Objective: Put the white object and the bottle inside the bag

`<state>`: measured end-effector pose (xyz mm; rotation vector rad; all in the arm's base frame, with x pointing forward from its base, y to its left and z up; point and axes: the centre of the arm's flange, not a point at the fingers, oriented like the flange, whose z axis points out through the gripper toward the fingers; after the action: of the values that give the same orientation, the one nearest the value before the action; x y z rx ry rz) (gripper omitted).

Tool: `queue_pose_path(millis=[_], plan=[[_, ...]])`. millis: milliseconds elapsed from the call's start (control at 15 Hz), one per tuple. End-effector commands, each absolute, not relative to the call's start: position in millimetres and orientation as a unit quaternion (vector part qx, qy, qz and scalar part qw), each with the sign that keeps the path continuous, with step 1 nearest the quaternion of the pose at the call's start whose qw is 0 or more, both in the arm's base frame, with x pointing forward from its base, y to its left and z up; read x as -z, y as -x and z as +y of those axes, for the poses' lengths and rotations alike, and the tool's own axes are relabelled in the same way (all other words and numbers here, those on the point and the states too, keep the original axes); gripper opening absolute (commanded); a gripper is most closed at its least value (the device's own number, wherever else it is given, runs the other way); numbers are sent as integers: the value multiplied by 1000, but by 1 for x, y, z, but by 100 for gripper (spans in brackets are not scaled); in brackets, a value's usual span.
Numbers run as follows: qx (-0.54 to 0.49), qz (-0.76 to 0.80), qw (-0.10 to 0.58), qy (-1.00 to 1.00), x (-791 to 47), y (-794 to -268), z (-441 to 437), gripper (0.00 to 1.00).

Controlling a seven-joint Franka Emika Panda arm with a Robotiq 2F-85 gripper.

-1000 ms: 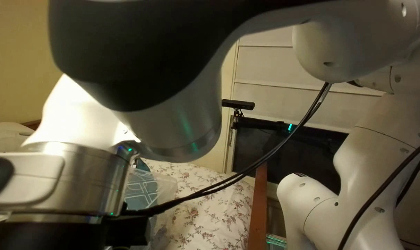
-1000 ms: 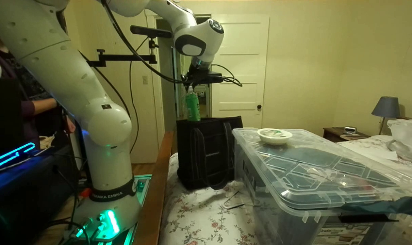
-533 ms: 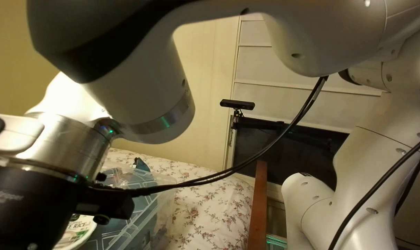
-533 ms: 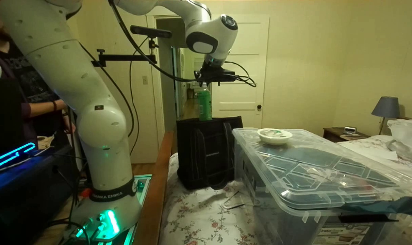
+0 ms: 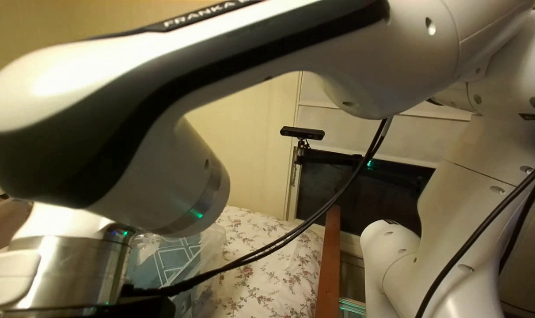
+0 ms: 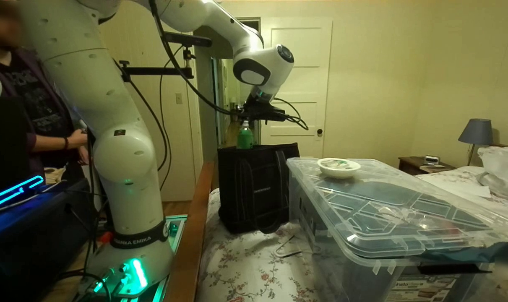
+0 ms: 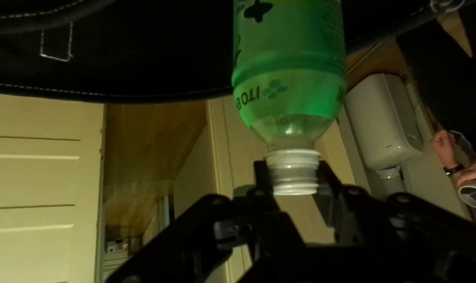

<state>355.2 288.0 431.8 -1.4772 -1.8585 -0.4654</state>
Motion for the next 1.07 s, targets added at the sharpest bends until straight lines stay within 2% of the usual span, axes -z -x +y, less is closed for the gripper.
queue_pose_path(millis=[0,467,533,600,1000], plan=[[149,-753,355,534,-399,-353,282,10],[145,-789,316,507,-343,-361,264,10],[146,-788,314,509,-340,-363,262,45],[150,-785,315,511,-344,-366,262,57],[206,-727,324,569,-448,-392,256,99]])
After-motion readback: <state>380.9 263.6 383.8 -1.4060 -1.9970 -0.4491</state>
